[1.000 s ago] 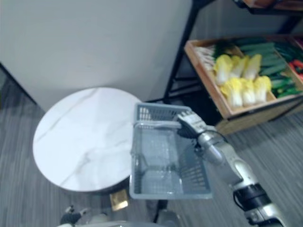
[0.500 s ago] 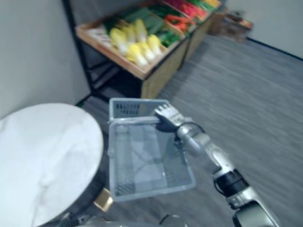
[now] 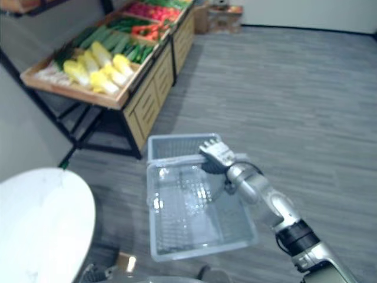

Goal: Pick vegetable in the basket

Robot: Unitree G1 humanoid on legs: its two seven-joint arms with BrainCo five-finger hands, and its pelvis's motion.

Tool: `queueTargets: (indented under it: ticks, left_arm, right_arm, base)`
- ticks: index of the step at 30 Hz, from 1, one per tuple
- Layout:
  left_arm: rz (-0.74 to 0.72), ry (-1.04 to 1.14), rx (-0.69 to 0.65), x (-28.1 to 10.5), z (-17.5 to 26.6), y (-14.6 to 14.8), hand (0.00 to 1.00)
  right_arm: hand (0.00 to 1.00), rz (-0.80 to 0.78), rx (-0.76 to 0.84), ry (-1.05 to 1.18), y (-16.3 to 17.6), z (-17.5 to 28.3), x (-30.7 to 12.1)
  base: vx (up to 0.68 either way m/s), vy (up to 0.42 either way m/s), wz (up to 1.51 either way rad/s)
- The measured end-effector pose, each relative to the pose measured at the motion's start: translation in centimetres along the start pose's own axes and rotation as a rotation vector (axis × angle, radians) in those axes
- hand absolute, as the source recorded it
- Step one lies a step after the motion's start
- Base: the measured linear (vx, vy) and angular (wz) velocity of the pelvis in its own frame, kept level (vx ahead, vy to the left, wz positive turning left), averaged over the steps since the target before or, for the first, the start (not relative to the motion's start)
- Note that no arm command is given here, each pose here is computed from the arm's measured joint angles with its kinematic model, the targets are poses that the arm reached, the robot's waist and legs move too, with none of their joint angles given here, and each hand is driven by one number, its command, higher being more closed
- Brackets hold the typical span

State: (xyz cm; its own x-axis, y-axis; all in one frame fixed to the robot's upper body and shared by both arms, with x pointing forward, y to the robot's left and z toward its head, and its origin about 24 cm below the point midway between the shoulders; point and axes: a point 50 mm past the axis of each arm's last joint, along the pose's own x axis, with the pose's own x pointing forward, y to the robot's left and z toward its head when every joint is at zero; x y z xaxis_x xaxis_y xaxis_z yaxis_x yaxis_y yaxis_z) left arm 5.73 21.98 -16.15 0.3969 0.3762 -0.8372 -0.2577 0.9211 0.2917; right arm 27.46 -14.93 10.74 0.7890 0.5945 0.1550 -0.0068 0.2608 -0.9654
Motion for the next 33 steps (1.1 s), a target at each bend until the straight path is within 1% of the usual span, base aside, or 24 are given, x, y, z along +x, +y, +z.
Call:
queueTargets:
  ticks: [3, 9, 12, 15, 17, 19, 21, 24, 28, 30, 33]
  left_arm:
    - [-0.011, -0.014, -0.015, -0.3, -0.1, -0.5, 0.0]
    - [-0.006, 0.015, -0.018, -0.6, -1.2, -0.4, 0.0]
    - [0.01, -0.003, -0.016, -0.2, -0.4, 0.0, 0.0]
    - [0.008, -0.016, -0.022, -0.2, 0.0, -0.2, 0.0]
    - [0.004, -0.017, -0.017, -0.3, -0.1, -0.3, 0.0]
    - [0.002, -0.025, 0.016, -0.1, 0.1, 0.1, 0.0]
    - [0.009, -0.029, 0.062, 0.0, 0.3, 1.0, 0.0]
    - [0.003, -0.083, 0.081, 0.3, 1.7, 1.0, 0.0]
    - [-0.011, -0.162, 0.074, 0.7, 4.2, 0.4, 0.0]
    - [-0.02, -0.199, 0.085, 0.9, 5.6, 0.1, 0.0]
    - [-0.028, -0.209, 0.097, 0.9, 5.7, 0.0, 0.0]
  right_arm:
    - [1.0, 0.006, 0.017, -0.011, 0.4, 0.3, 0.1]
    - [1.0, -0.003, 0.017, -0.01, 0.2, 0.2, 0.3]
    - [1.0, -0.012, 0.015, -0.014, 0.0, 0.3, 0.6]
    - [1.0, -0.023, 0.013, -0.018, -0.3, 0.3, 0.8]
    - [1.0, -0.036, 0.031, -0.015, -0.2, 0.4, 0.9]
    - [1.0, -0.06, 0.091, 0.018, 0.5, 0.6, 0.7]
    - [1.0, -0.053, 0.139, 0.043, 1.7, 0.9, 0.1]
    - [1.0, -0.068, 0.185, 0.107, 2.5, 0.3, -0.5]
    - [1.0, -0.096, 0.18, 0.161, 2.0, -0.8, -1.1]
    - [1.0, -0.106, 0.177, 0.228, 1.9, -1.8, -2.2]
    - [1.0, -0.1, 0.179, 0.289, 2.2, -2.6, -3.2]
  base:
    - [0.0, 0.097, -0.9]
    - [0.14, 0.233, -0.68]
    - [0.27, 0.253, -0.16]
    - [0.25, 0.167, -0.21]
    - [0.21, 0.16, -0.23]
    - [0.18, 0.168, -0.11]
    - [0.22, 0.134, 0.18]
    - [0.32, 0.065, 0.23]
    - [0.29, -0.032, 0.5]
    - [0.34, -0.131, 0.68]
    - [0.4, -0.232, 0.71]
